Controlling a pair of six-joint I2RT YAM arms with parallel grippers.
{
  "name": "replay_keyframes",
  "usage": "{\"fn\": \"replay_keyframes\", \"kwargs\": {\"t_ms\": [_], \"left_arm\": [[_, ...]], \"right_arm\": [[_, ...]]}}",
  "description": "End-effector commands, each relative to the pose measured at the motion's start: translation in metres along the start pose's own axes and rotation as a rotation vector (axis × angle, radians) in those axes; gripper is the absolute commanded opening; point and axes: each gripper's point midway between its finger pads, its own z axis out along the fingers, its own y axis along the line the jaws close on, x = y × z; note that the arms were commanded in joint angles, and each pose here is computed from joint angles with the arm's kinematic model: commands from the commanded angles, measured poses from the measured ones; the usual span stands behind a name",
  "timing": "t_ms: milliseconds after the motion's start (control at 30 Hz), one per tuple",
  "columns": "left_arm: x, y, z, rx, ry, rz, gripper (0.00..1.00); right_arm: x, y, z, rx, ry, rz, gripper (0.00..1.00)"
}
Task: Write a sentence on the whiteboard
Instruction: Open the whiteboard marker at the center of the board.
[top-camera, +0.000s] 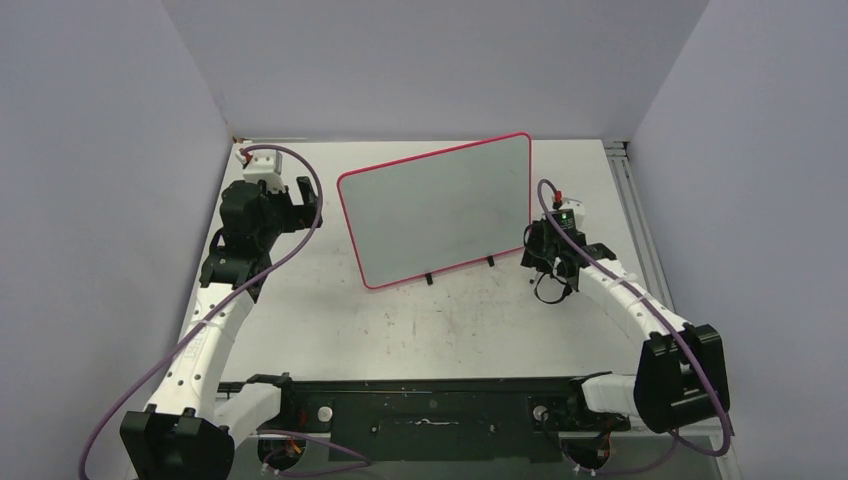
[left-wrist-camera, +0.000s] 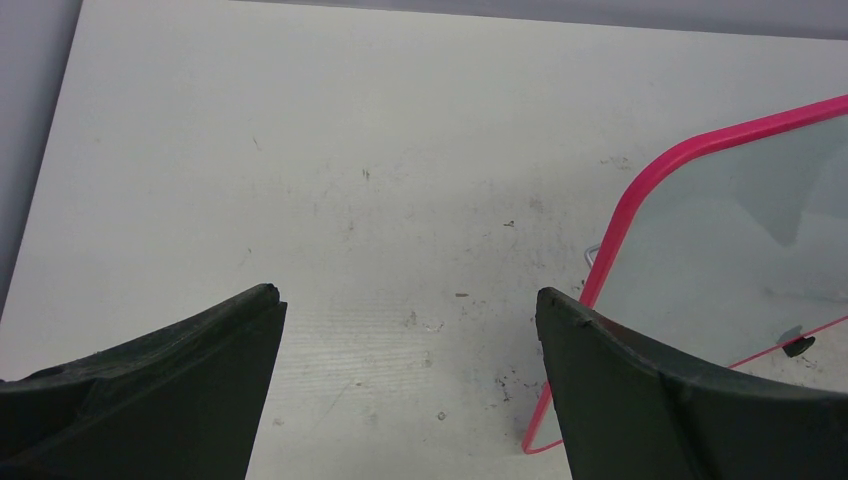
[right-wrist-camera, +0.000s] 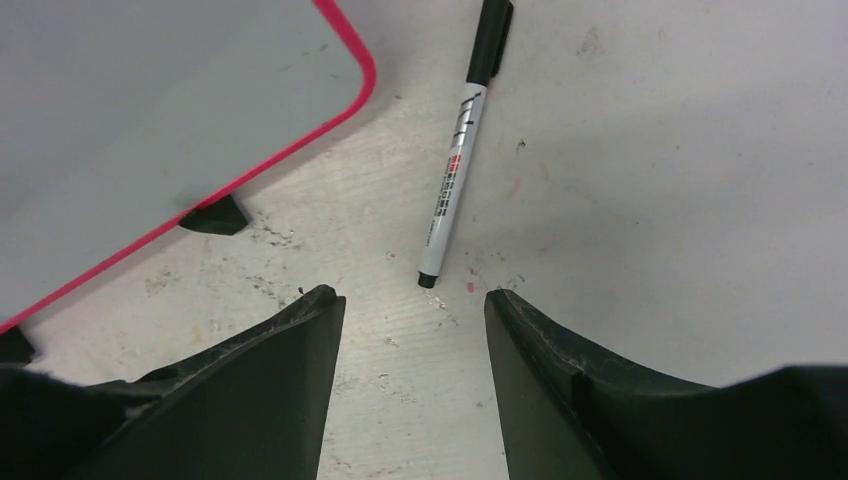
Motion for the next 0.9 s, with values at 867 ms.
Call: {"fn": "replay_keyframes", "kwargs": {"t_ms": [867], "left_arm": [[-0.015, -0.005, -0.005, 0.018, -0.05, 0.008, 0.96]], "right_arm": [[0.016, -0.026, 0.075, 0.113, 0.122, 0.037, 0.33]]}}
